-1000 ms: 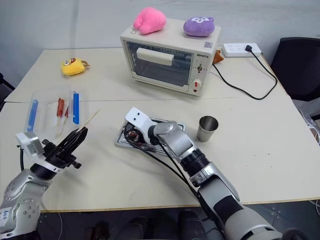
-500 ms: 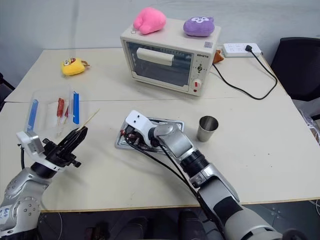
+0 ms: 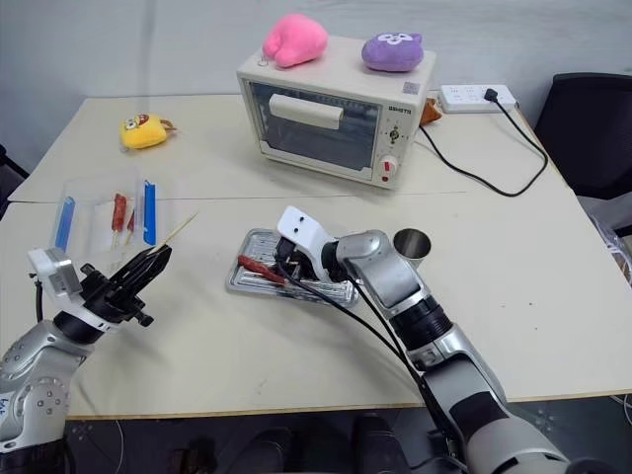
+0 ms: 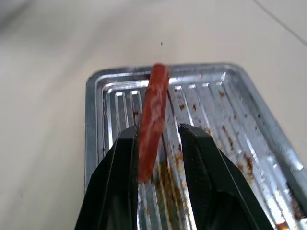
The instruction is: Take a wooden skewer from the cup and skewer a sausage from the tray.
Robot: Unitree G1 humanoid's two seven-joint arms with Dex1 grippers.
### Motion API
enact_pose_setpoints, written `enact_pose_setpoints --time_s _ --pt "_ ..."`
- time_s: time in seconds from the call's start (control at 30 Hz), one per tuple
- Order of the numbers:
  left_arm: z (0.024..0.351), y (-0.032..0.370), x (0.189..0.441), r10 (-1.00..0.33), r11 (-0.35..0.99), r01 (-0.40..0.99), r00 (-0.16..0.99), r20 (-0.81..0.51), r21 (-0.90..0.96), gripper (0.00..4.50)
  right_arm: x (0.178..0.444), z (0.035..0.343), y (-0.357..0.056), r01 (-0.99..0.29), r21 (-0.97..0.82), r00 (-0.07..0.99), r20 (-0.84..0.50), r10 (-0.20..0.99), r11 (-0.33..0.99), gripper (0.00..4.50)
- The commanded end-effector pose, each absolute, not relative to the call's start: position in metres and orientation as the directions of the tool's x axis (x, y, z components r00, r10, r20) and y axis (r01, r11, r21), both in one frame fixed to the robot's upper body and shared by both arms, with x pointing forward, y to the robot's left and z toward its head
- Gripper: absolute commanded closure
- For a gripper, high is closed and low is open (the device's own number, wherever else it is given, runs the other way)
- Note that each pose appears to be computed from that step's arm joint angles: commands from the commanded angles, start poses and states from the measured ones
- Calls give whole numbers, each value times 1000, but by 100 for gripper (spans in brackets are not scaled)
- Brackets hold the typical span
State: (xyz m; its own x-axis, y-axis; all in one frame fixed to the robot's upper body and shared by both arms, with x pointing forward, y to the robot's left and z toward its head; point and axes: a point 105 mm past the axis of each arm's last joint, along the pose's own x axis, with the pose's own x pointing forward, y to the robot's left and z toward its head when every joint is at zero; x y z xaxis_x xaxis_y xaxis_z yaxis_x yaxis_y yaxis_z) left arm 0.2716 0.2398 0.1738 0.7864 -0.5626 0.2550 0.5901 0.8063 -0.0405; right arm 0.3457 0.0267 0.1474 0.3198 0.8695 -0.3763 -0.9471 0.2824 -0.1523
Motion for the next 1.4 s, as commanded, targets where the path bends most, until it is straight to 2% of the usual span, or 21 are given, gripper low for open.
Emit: enact_pose_setpoints --time_s 0.03,0.17,0.37,0.57,0.7,0.83,1.23,1.4 --pt "182 240 269 -563 806 592 776 286 -20 450 339 165 48 -949 -132 313 -290 904 286 279" --pt "180 238 268 -558 807 589 778 287 -27 450 341 155 55 -940 -179 335 -313 889 291 186" --pt "179 235 269 -557 807 589 778 291 -31 450 352 143 59 -914 -222 399 -335 854 341 186" --pt "180 233 270 -556 807 590 777 295 -34 450 352 133 62 -916 -218 395 -351 849 336 186" --pt "180 233 270 -554 807 589 778 296 -36 450 354 129 61 -914 -219 400 -358 844 341 256" --pt "181 233 270 -554 808 589 778 296 -36 450 356 128 60 -913 -218 403 -361 841 344 364" --pt "185 232 272 -558 806 592 775 296 -30 450 357 135 55 -918 -204 390 -327 861 339 364" --pt "191 232 272 -573 795 606 761 304 -20 450 351 160 49 -930 -222 341 -236 910 291 364"
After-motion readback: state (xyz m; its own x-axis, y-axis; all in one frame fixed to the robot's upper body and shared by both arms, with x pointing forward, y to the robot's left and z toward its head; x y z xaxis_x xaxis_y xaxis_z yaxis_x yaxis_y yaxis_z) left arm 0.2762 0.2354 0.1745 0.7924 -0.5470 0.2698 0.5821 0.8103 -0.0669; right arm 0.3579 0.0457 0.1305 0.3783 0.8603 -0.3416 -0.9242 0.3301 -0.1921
